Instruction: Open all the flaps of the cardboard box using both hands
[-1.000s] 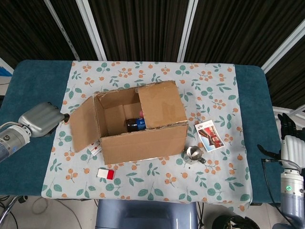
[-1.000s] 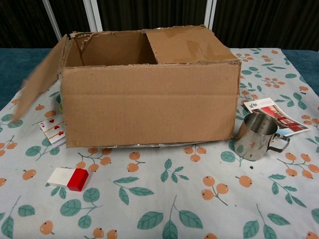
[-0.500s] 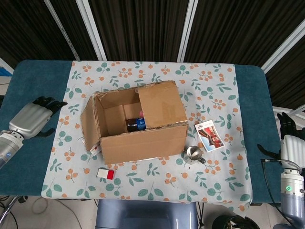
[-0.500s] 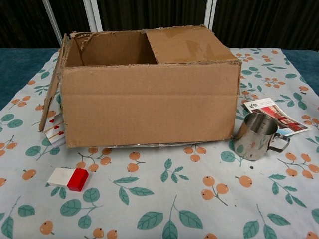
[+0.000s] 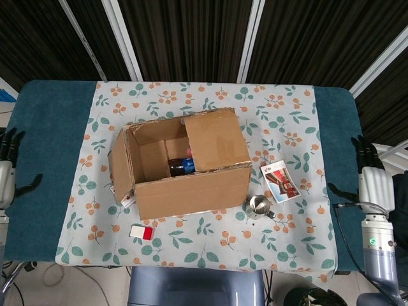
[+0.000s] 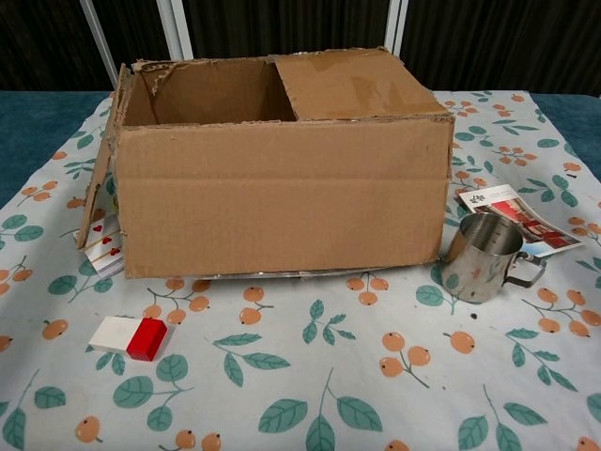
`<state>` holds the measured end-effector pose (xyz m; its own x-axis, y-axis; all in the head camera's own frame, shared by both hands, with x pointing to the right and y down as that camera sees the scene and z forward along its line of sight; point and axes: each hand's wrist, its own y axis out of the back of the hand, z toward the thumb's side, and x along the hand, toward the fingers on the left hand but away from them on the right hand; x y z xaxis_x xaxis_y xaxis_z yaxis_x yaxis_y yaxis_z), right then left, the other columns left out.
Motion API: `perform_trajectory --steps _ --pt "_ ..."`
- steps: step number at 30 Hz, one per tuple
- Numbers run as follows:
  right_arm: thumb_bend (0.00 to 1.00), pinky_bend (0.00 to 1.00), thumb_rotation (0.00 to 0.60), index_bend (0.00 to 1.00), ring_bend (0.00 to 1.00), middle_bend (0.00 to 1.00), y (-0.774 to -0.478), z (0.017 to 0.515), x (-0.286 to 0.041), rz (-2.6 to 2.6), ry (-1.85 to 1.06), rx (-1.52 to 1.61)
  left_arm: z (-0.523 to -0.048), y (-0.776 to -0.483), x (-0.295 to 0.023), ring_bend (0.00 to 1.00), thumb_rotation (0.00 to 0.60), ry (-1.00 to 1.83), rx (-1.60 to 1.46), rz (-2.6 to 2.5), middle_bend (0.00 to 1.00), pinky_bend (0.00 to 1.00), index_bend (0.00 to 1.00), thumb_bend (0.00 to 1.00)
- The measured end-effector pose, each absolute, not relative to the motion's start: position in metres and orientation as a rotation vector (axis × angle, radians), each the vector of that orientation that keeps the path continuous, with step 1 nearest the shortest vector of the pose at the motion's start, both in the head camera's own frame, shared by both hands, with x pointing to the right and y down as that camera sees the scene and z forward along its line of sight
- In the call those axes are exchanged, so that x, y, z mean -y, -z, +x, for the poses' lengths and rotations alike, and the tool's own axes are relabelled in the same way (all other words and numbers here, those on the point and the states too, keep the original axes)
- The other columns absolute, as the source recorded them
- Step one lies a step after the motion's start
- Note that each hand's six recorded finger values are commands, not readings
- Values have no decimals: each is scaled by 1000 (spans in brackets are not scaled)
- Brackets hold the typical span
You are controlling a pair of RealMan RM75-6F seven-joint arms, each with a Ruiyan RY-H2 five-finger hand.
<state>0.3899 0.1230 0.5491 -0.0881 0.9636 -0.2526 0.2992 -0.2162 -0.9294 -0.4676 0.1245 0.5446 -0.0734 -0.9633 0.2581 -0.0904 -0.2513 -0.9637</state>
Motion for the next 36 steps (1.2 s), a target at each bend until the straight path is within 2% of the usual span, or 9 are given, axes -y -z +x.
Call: perform_trajectory --steps 9,12,13,14,15,17,20,26,36 --pt "205 223 600 0 0 0 -535 305 -63 -1663 -1197 1143 -485 -555 -133 0 600 1384 -1281 -1397 0 0 0 208" --pt "333 223 600 1 12 3 -533 272 -48 -1692 -1146 1015 -487 -556 -133 0 600 1362 -1313 -1408 0 0 0 208" --pt "406 223 600 17 31 14 -533 258 -42 -1704 -1124 963 -488 -556 -133 0 600 1358 -1322 -1411 0 0 0 208" --pt "493 228 600 62 68 46 -533 248 -39 -1713 -1107 924 -489 -556 -133 0 600 1354 -1332 -1414 0 0 0 208" --pt "528 234 600 93 87 68 -532 237 -36 -1721 -1089 885 -490 -557 -133 0 600 1354 -1338 -1417 0 0 0 208" --pt "653 257 600 223 162 164 -532 212 -29 -1733 -1043 798 -492 -558 -134 0 600 1356 -1348 -1425 0 0 0 207" --pt "777 263 600 310 206 223 -531 178 -23 -1733 -968 680 -493 -561 -134 0 600 1361 -1359 -1439 0 0 0 208" --pt "960 264 600 413 255 307 -541 112 -19 -1730 -845 450 -494 -563 -133 0 600 1363 -1367 -1448 0 0 0 220" --pt "990 265 600 432 263 317 -573 27 -25 -1719 -727 189 -495 -567 -134 0 600 1376 -1378 -1469 0 0 0 220"
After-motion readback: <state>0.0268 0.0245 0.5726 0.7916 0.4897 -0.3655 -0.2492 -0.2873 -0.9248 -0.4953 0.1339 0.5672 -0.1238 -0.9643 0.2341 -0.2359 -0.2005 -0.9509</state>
